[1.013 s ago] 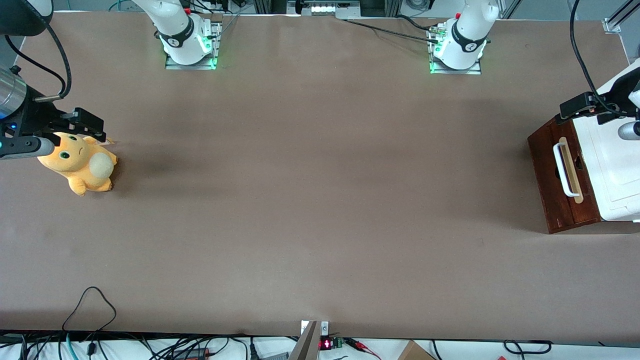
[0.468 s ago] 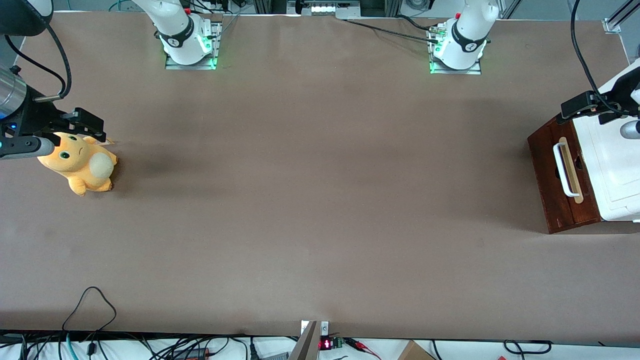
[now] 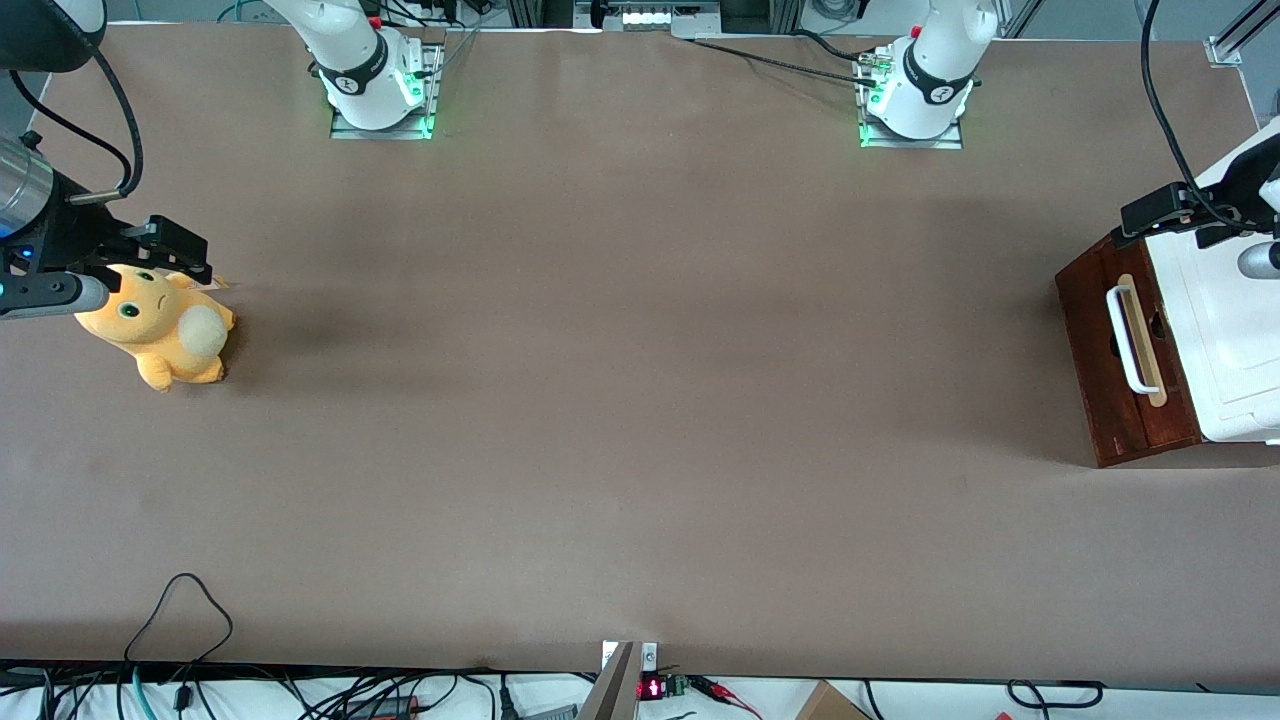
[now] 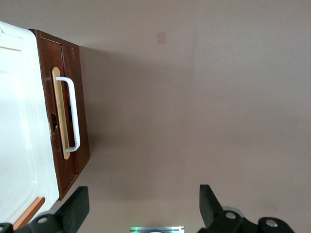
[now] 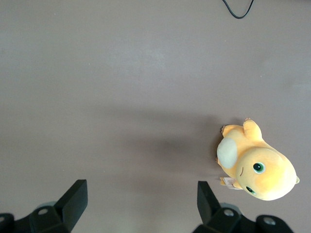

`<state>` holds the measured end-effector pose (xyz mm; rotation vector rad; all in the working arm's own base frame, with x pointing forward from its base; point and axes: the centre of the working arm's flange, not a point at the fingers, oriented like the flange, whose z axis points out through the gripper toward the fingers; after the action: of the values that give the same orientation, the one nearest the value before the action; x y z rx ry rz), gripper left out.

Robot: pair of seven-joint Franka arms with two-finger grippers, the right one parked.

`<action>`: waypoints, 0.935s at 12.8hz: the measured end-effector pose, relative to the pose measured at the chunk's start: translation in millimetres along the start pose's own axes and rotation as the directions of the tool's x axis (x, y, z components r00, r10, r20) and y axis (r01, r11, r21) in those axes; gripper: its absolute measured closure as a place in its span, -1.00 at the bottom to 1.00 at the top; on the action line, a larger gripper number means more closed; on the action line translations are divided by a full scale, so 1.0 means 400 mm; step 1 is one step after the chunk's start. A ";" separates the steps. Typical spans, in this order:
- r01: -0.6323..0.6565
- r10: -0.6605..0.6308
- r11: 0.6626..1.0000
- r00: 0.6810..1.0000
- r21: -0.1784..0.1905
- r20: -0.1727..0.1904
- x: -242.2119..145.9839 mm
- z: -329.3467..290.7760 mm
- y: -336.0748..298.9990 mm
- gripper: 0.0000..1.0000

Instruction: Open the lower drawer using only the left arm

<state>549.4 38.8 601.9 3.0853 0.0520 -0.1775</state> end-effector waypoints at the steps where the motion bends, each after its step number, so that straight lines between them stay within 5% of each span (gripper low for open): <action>1: -0.001 0.001 1.000 1.000 0.000 0.001 0.000 0.001 0.000 -1.00; 8: -0.031 0.031 0.999 0.999 0.013 0.015 0.065 0.096 -0.010 -1.00; 12: -0.055 0.053 0.987 0.998 0.153 0.016 0.137 0.310 -0.056 -1.00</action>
<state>588.7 56.2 471.6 3.2343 -0.0477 -0.2063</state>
